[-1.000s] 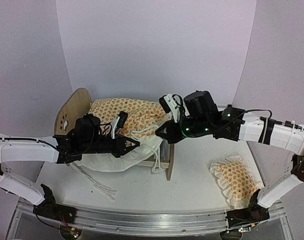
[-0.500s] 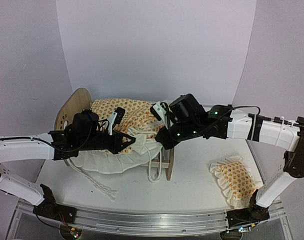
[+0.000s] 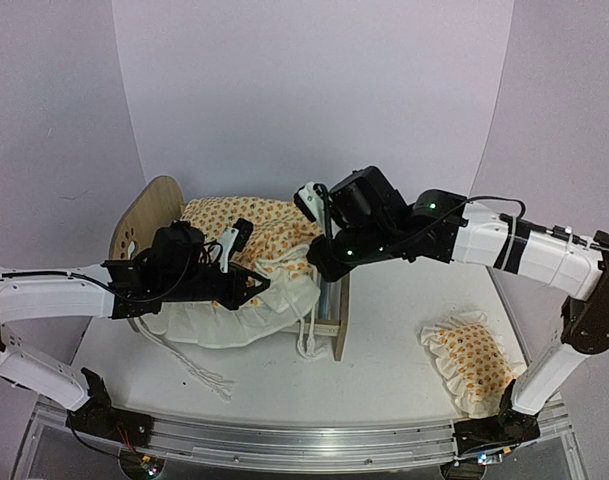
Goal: Set up the pet bed
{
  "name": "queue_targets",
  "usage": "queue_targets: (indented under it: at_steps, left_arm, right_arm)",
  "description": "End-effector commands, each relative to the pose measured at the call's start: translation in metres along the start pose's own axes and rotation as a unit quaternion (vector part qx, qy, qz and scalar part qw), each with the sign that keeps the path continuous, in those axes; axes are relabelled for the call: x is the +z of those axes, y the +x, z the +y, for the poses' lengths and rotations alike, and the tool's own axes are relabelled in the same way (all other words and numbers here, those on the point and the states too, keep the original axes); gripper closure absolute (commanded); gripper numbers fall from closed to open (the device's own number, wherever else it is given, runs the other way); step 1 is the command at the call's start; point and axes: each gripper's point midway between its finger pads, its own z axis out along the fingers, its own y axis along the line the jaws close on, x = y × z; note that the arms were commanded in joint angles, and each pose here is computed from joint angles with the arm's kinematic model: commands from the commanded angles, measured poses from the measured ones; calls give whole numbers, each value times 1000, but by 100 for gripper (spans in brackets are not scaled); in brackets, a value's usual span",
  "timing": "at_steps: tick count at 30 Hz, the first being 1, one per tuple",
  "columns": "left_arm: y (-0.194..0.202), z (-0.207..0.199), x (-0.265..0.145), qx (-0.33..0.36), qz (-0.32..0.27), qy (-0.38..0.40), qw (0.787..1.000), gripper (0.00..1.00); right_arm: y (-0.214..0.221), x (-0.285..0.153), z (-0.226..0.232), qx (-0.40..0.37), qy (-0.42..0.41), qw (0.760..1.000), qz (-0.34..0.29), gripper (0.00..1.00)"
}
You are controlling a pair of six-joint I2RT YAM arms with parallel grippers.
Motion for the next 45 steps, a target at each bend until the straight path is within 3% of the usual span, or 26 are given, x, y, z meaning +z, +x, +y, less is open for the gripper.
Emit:
queue_targets:
  at_steps: [1,6,10,11,14,19,23,29,31,34,41,45]
  left_arm:
    - [-16,9,0,7,-18,-30,999,100]
    - [-26,34,-14,-4,-38,-103,994,100]
    - [-29,35,-19,0,-40,-111,993,100]
    - [-29,35,-19,1,-39,-111,993,100]
    - [-29,35,-19,6,-38,-111,993,100]
    - [-32,39,-20,8,-43,-121,992,100]
    - [-35,43,-22,6,-48,-130,990,100]
    - [-37,43,-25,3,-54,-127,990,100]
    - [-39,41,-26,3,-56,-125,991,100]
    - [-42,41,-29,4,-60,-125,990,100]
    - [-42,39,-25,6,-55,-119,991,100]
    - [-41,38,-25,6,-54,-114,992,100]
  right_arm:
    - [0,5,-22,-12,60,998,6,91]
    - [24,36,-6,19,24,998,48,88]
    - [39,32,-7,36,16,999,38,87]
    - [41,32,-7,35,12,999,35,85]
    - [48,36,-4,32,4,999,42,65]
    - [71,41,21,53,-67,994,74,62]
    - [88,29,42,48,-117,990,62,54]
    - [107,42,33,36,-92,993,67,52]
    - [111,48,33,32,-88,993,69,64]
    - [114,45,37,41,-91,993,71,67]
    - [136,33,46,58,-52,995,64,57]
    - [148,35,46,72,1,996,51,43]
